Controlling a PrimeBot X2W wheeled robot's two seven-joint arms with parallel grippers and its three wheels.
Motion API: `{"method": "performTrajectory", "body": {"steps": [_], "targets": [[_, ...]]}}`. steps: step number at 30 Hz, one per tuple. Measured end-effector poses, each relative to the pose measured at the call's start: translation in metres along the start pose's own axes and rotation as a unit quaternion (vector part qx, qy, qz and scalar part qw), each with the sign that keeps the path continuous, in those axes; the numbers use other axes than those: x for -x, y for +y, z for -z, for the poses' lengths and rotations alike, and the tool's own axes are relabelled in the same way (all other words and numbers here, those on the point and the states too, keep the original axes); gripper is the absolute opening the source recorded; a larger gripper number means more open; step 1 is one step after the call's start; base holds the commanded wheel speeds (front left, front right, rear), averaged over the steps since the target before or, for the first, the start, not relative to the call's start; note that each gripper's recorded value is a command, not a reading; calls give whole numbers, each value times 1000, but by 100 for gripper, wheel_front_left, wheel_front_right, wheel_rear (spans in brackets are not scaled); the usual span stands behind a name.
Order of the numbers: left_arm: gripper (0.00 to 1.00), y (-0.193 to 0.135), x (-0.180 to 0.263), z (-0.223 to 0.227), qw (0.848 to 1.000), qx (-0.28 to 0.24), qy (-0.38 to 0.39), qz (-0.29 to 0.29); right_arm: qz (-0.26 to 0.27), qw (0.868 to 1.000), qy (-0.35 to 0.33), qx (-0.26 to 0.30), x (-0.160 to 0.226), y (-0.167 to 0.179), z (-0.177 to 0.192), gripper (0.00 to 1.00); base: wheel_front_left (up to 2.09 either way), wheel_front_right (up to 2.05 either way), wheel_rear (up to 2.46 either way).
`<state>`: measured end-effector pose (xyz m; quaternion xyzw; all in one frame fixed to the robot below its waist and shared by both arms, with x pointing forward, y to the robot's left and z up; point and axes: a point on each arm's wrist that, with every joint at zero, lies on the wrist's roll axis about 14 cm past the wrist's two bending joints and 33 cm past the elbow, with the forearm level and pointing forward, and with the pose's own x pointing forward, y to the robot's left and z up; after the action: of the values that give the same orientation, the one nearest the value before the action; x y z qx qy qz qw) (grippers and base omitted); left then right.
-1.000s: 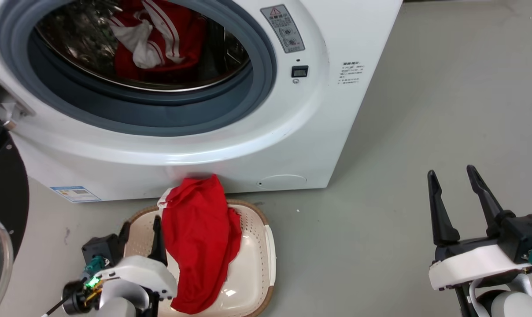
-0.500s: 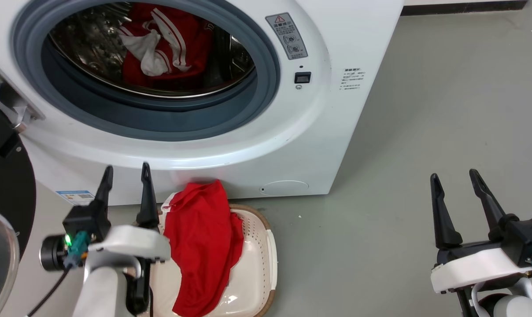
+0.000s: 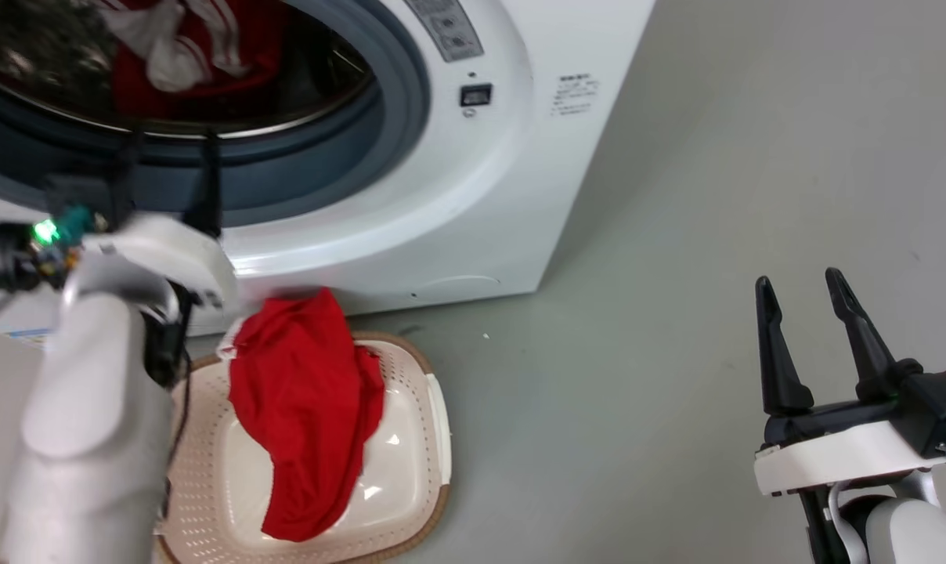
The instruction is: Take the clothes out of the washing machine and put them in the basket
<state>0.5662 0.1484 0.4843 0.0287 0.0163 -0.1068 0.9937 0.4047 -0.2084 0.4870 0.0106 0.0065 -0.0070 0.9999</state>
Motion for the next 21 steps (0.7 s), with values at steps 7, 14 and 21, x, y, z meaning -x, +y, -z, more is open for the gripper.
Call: {"method": "performTrajectory", "body": {"steps": [7, 14, 21], "targets": [[100, 12, -62, 19, 998, -15, 59, 10, 17, 1000, 15, -10, -4, -11, 20, 100, 0, 0, 0], [100, 16, -117, 49, 990, -42, 130, 22, 34, 998, 41, -22, -6, -20, 46, 100, 0, 0, 0], [100, 6, -153, 94, 975, -64, 208, 47, 60, 995, 78, -22, 3, -35, 69, 100, 0, 0, 0]]}}
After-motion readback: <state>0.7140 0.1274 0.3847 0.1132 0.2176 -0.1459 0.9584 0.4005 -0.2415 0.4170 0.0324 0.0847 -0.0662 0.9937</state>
